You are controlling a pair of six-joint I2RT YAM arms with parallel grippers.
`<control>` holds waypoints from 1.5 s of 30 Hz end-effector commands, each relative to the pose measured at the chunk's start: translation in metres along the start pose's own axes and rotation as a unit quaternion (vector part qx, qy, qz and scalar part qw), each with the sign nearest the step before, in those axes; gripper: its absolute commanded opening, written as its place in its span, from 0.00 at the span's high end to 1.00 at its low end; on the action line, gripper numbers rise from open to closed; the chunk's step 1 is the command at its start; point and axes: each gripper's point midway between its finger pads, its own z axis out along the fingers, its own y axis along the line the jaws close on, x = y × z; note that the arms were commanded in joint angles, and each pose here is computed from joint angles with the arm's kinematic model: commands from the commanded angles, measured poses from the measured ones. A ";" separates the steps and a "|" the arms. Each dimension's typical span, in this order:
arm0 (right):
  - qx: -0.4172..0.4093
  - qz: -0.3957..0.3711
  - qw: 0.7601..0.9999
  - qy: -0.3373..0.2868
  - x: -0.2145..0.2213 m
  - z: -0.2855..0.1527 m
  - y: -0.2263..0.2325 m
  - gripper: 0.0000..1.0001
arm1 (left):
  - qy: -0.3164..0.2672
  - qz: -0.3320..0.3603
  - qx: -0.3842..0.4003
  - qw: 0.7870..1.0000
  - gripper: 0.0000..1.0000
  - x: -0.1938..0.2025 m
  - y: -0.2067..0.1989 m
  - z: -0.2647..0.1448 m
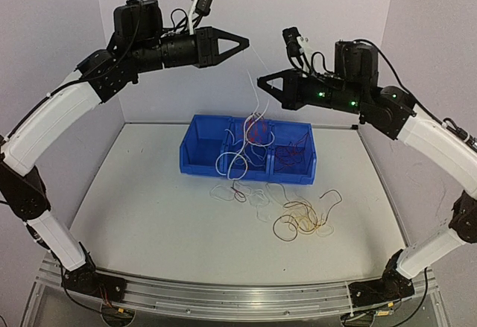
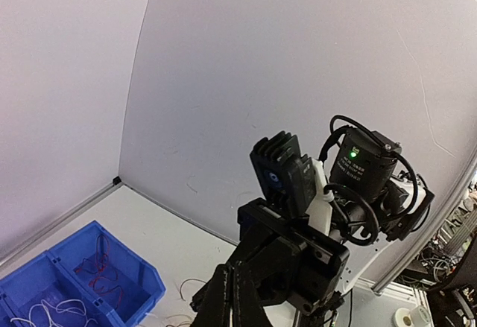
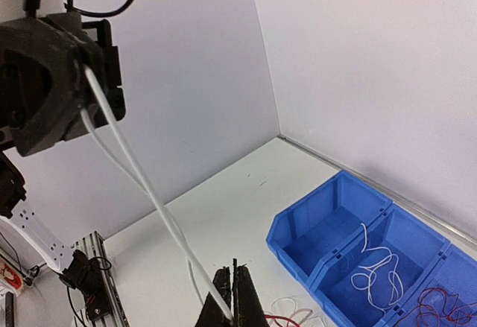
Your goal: Untangle the cables
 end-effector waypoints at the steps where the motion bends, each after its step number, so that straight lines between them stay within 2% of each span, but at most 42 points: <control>1: 0.029 0.002 0.999 0.017 0.008 -0.005 -0.013 1.00 | -0.032 0.037 -0.015 0.999 1.00 -0.021 0.006 -0.002; 4: 0.077 -0.010 0.997 0.018 0.015 -0.010 -0.030 1.00 | 0.020 0.015 -0.085 0.996 1.00 0.033 0.048 0.004; 7: 0.120 -0.023 0.992 0.020 0.023 -0.017 -0.045 1.00 | 0.084 -0.009 -0.135 0.987 1.00 0.108 0.084 0.003; 12: 0.140 -0.034 0.989 0.034 0.033 -0.019 -0.053 1.00 | 0.193 -0.063 -0.083 0.976 1.00 0.228 0.094 0.004; 16: 0.137 -0.037 0.989 0.049 0.039 -0.013 -0.054 1.00 | 0.225 -0.100 -0.043 0.968 0.96 0.285 0.094 0.008; 21: 0.113 -0.032 0.991 0.056 0.037 -0.007 -0.046 1.00 | 0.232 -0.122 -0.042 0.964 0.88 0.316 0.103 0.022; 23: 0.099 -0.027 0.993 0.057 0.036 -0.007 -0.040 1.00 | 0.226 -0.124 -0.042 0.965 0.76 0.321 0.106 0.029; 27: 0.093 -0.021 0.993 0.066 0.037 -0.008 -0.038 1.00 | 0.206 -0.115 -0.028 0.971 0.44 0.320 0.102 0.039; 30: 0.082 -0.013 0.994 0.069 0.038 -0.010 -0.033 1.00 | 0.191 -0.096 -0.039 0.976 0.35 0.318 0.103 0.046; 33: 0.067 -0.003 0.995 0.068 0.034 -0.012 -0.027 1.00 | 0.186 -0.069 -0.100 0.975 0.29 0.322 0.120 0.053; 37: 0.042 0.009 0.997 0.060 0.024 -0.018 -0.015 1.00 | 0.187 -0.046 -0.188 0.963 0.29 0.337 0.148 0.058; 40: 0.024 0.022 0.998 0.053 0.016 -0.022 -0.006 1.00 | 0.179 -0.050 -0.204 0.961 0.31 0.345 0.154 0.064; 41: 0.018 0.027 0.998 0.052 0.014 -0.023 -0.004 1.00 | 0.172 -0.051 -0.201 0.963 0.38 0.346 0.154 0.066; 44: 0.012 0.038 0.998 0.048 0.010 -0.027 0.000 1.00 | 0.164 -0.059 -0.195 0.965 0.74 0.349 0.152 0.072; 45: 0.016 0.039 0.998 0.046 0.008 -0.028 -0.001 1.00 | 0.163 -0.062 -0.197 0.965 0.82 0.351 0.154 0.072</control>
